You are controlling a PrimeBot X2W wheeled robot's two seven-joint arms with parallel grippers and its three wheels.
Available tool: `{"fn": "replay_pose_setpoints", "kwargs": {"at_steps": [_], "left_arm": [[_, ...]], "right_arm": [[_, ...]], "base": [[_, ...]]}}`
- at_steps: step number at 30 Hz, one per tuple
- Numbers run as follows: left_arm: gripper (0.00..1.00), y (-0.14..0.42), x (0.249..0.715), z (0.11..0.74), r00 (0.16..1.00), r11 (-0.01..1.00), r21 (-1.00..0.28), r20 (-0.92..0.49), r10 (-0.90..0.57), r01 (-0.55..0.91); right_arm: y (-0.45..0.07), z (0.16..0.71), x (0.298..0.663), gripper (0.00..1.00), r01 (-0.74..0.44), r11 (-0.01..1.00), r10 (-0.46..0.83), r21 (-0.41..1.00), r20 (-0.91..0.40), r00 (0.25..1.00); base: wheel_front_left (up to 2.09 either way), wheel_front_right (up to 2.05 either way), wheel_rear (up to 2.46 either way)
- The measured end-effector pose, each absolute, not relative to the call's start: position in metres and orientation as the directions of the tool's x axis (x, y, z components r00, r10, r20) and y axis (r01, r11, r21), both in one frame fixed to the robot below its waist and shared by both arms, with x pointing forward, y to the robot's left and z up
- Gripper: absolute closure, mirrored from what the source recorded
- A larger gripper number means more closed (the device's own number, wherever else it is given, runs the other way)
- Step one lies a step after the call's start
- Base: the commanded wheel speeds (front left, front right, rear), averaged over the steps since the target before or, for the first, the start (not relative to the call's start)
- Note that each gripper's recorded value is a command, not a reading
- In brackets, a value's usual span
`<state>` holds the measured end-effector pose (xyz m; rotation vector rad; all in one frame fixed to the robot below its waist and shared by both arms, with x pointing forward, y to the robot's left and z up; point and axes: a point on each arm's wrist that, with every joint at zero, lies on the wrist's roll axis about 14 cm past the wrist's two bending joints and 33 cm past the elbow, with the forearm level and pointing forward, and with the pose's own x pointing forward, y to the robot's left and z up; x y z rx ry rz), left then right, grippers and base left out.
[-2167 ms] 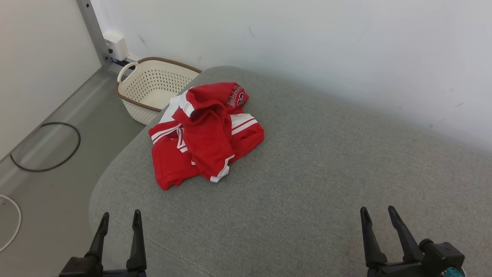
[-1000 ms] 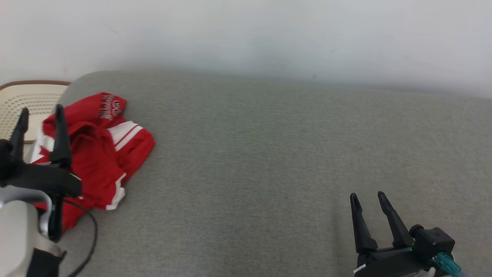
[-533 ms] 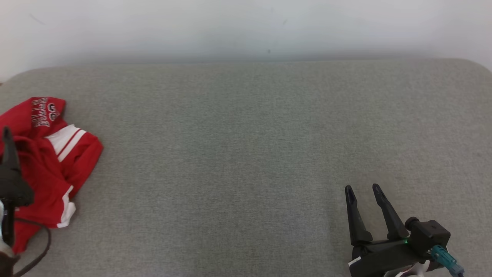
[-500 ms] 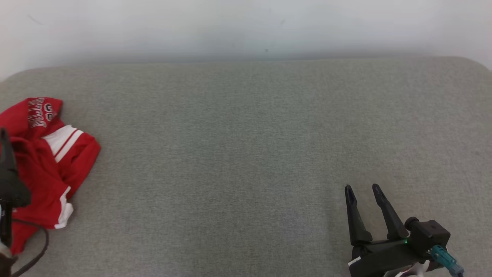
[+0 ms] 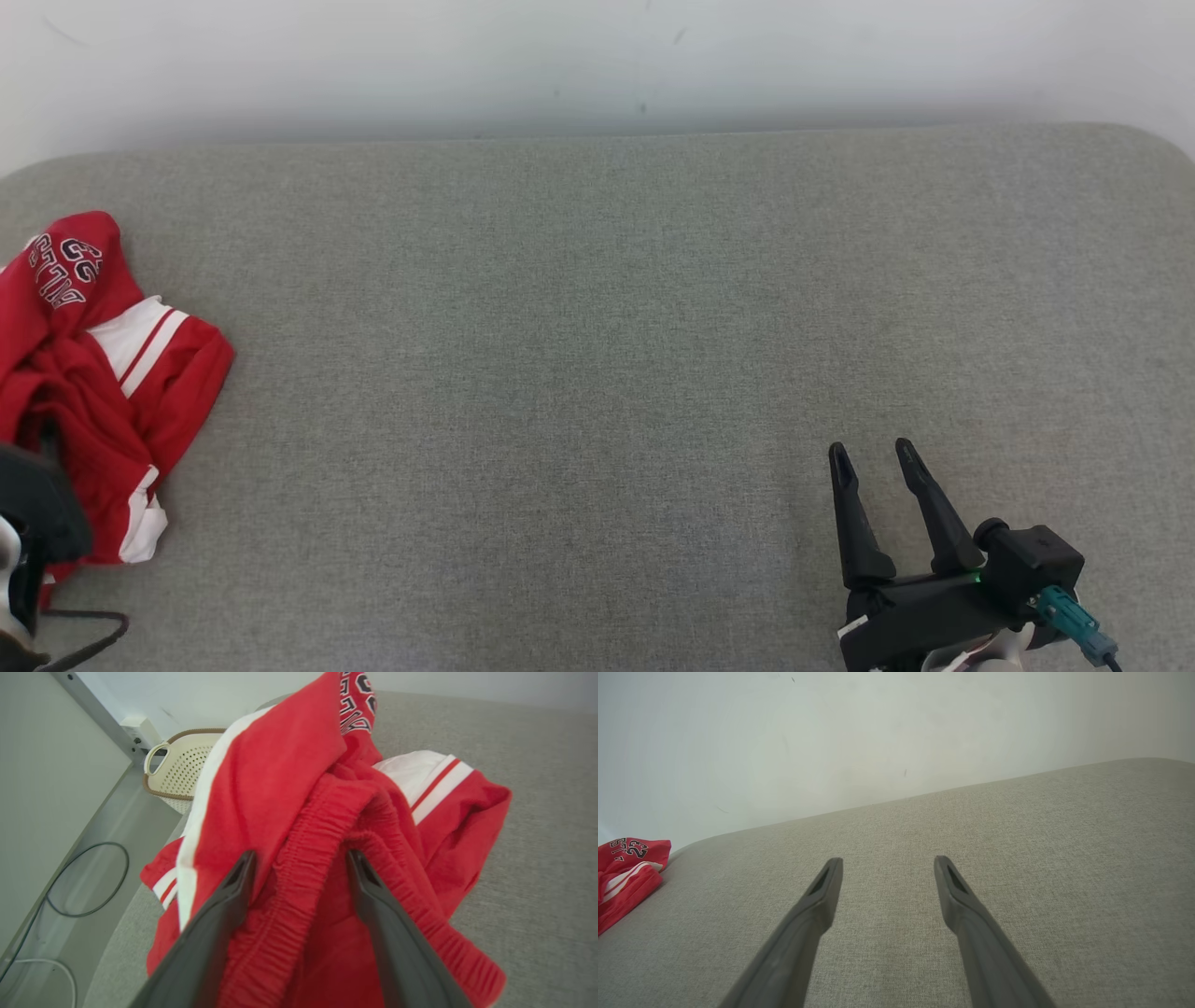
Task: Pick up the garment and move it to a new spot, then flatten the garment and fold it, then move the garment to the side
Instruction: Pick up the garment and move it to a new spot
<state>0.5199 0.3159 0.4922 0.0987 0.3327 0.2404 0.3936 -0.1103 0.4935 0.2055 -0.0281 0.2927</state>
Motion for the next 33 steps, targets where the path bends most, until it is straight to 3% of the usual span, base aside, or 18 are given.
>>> {"fn": "replay_pose_setpoints", "kwargs": {"at_steps": [4, 9, 10, 11, 21, 33], "left_arm": [[0.0, 0.313, 0.515, 0.472, 0.884, 0.971, 0.138, -0.404, 0.235, -0.196], [0.0, 0.312, 0.515, 0.467, 0.877, 0.971, 0.145, -0.42, 0.235, -0.19], [0.35, 0.312, 0.514, 0.464, 0.872, 0.971, 0.146, -0.428, 0.236, -0.19], [0.98, 0.311, 0.514, 0.463, 0.872, 0.97, 0.149, -0.429, 0.237, -0.19], [1.0, 0.312, 0.518, 0.483, 0.92, 0.968, 0.168, -0.315, 0.234, -0.188], [1.0, 0.28, 0.546, 0.614, 0.99, 0.978, 0.174, 0.107, 0.095, -0.112]], "right_arm": [[-0.112, 0.491, 0.393, 0.0, -0.286, 0.938, 0.282, 0.194, 0.049, 0.958], [-0.116, 0.489, 0.392, 0.0, -0.277, 0.942, 0.275, 0.189, 0.042, 0.961], [-0.117, 0.489, 0.392, 0.0, -0.276, 0.943, 0.273, 0.188, 0.041, 0.961], [-0.117, 0.489, 0.392, 0.0, -0.275, 0.943, 0.272, 0.188, 0.042, 0.961], [-0.12, 0.493, 0.391, 0.0, -0.269, 0.945, 0.264, 0.184, 0.05, 0.963], [-0.111, 0.502, 0.388, 0.0, -0.289, 0.938, 0.279, 0.192, 0.077, 0.957]], "base": [[0.0, 0.0, 0.0], [0.0, 0.0, 0.0], [0.0, 0.0, 0.0], [0.0, 0.0, 0.0], [0.0, 0.0, 0.0], [0.0, 0.0, 0.0]]}}
